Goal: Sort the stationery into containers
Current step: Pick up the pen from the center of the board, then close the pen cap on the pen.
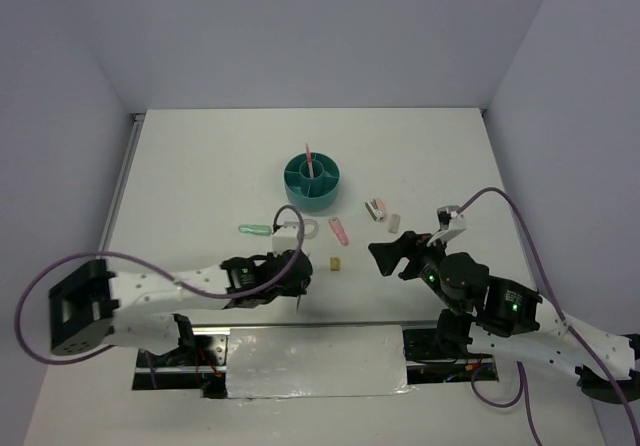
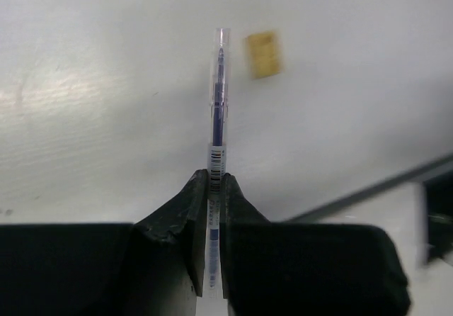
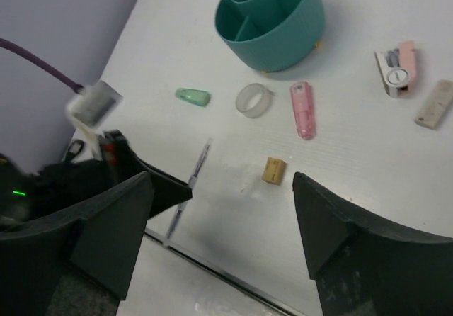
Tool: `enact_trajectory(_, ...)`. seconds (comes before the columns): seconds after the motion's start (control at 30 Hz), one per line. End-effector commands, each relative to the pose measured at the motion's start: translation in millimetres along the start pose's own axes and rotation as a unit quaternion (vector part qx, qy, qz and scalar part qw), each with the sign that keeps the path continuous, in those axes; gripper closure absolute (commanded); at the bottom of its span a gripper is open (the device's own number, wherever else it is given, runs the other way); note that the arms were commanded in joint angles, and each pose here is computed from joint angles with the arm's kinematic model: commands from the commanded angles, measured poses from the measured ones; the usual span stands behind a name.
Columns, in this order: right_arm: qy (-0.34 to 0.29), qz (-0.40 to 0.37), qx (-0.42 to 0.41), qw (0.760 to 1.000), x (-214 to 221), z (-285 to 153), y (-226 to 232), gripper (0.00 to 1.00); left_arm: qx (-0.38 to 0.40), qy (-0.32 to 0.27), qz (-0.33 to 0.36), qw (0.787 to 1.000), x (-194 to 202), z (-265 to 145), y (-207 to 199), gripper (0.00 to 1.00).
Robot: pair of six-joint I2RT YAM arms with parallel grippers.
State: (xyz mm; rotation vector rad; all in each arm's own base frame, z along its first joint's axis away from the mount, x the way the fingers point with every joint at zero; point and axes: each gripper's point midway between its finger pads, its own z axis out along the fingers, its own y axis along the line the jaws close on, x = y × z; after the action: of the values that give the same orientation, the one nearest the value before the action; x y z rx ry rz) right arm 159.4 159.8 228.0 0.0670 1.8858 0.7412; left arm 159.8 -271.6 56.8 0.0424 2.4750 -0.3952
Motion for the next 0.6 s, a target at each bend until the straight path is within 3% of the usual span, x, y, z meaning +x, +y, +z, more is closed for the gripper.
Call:
enact_trajectory(0.0, -0.043, 0.009, -0.086, 0.995, -22, 3, 38, 0.11, 0.175, -0.117, -0.006, 0.978, -70, -64, -55, 1.0)
enact_trajectory(0.07, -0.056, 0.012, -0.099, 0.993, -33, 4, 50, 0.04, 0.244, -0.152, 0.017, 0.958, -84, -92, -70, 1.0)
enact_trajectory(0.17, -0.059, 0.01, -0.136, 0.989, -43, 9, 79, 0.0, 0.349, -0.214, 0.023, 0.912, -108, -151, -83, 1.0)
enact_trajectory(0.23, -0.063, 0.011, -0.161, 0.985, -48, 11, 96, 0.0, 0.38, -0.227, 0.03, 0.896, -109, -167, -84, 1.0)
enact_trajectory(0.4, -0.098, 0.021, -0.297, 0.95, -76, -4, 161, 0.0, 0.475, -0.264, 0.051, 0.838, -111, -216, -91, 1.0)
enact_trajectory(0.57, -0.092, -0.005, -0.379, 0.921, -82, -13, 206, 0.01, 0.506, -0.277, 0.063, 0.814, -111, -233, -94, 1.0)
